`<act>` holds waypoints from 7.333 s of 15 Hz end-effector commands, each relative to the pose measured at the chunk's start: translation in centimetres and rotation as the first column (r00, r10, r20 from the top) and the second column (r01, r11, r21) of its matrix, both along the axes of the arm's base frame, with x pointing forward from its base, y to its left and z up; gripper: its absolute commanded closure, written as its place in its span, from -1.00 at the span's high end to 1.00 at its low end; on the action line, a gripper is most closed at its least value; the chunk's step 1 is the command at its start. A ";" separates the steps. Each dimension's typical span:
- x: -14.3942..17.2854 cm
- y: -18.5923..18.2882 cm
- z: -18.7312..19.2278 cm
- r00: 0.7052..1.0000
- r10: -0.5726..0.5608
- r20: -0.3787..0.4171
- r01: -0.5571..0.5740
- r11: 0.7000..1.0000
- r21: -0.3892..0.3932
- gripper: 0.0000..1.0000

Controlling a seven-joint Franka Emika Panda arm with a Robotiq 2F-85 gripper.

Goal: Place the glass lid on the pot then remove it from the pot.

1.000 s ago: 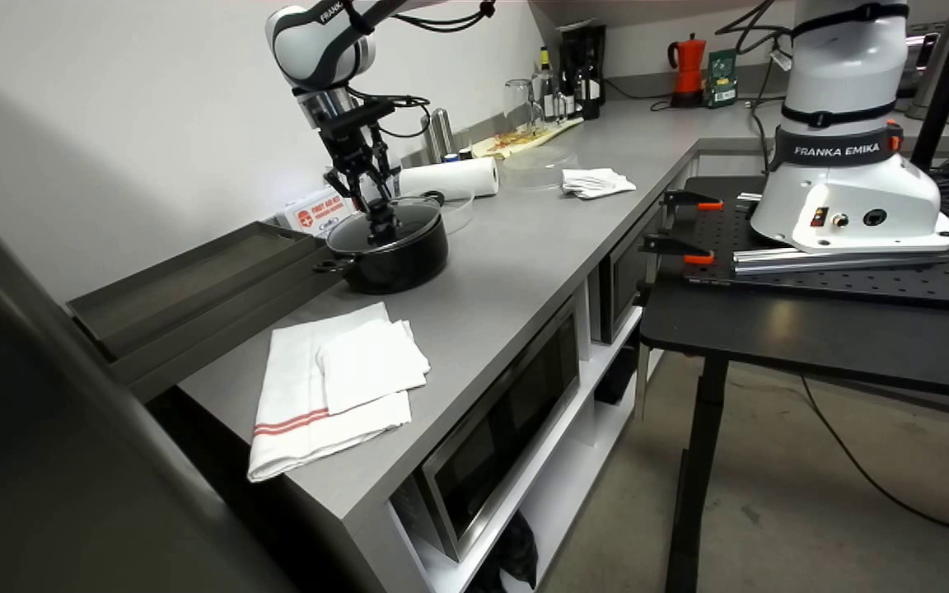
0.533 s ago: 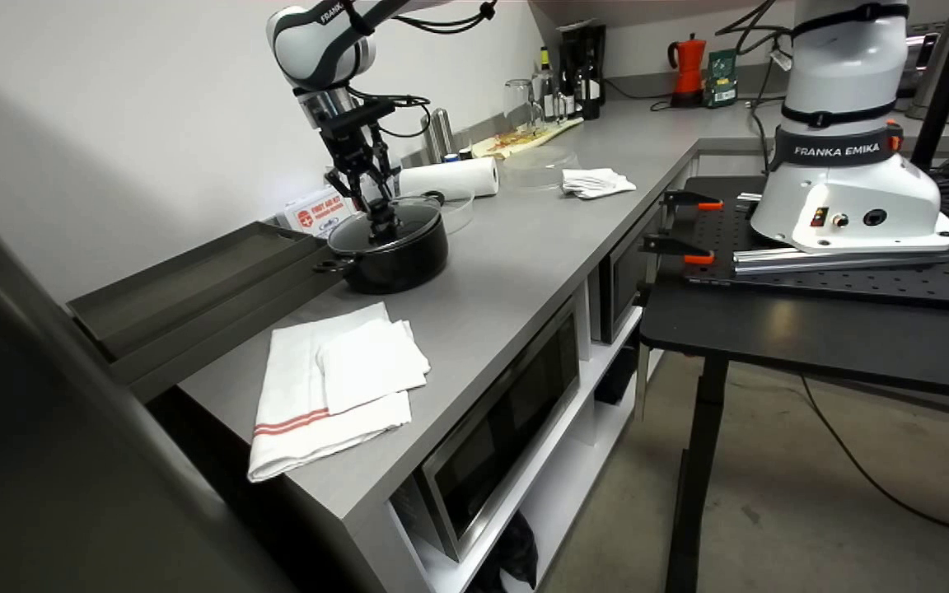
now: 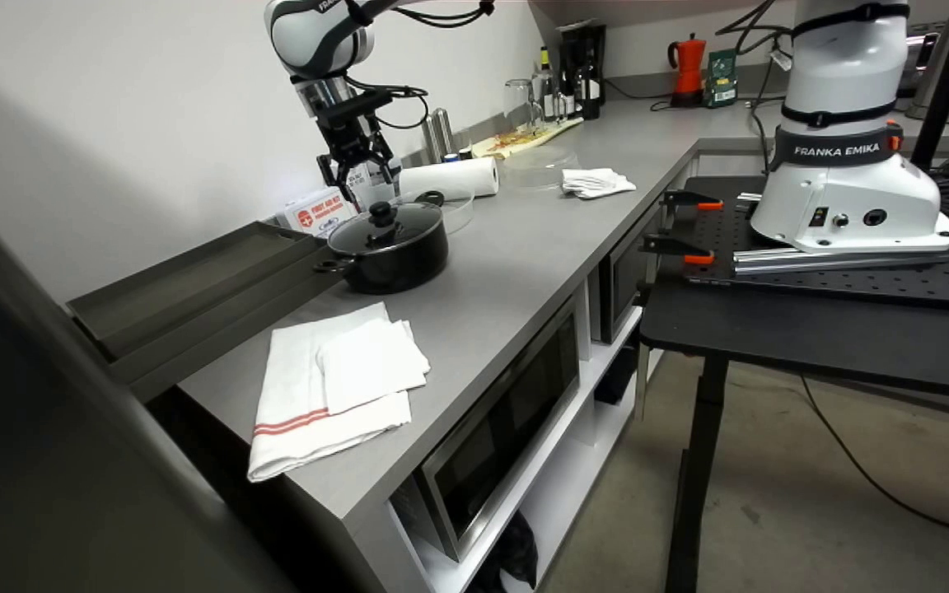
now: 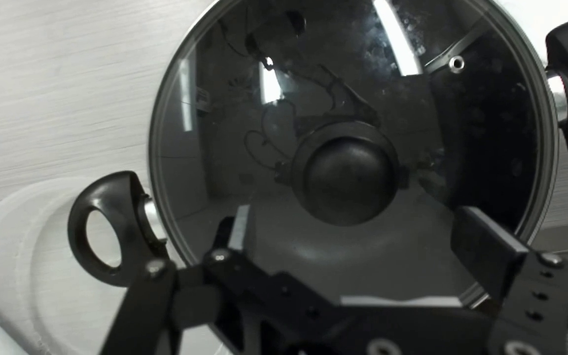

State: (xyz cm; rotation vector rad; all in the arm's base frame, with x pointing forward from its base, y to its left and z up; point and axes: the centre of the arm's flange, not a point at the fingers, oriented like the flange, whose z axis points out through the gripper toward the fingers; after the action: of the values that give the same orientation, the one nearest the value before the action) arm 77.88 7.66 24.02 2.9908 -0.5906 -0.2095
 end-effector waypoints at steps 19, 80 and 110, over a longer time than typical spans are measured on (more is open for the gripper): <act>-3.6 1.3 10.6 0.991 0.032 0.129 -0.039 0.998 0.054 1.00; -2.6 0.9 0.0 0.998 0.001 0.069 -0.002 1.000 0.012 1.00; -0.2 0.1 -2.7 0.999 -0.027 0.025 0.027 1.000 -0.010 -0.28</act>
State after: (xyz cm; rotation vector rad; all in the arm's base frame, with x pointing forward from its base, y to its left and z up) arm 76.39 7.48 21.10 3.0002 -0.6190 -0.1709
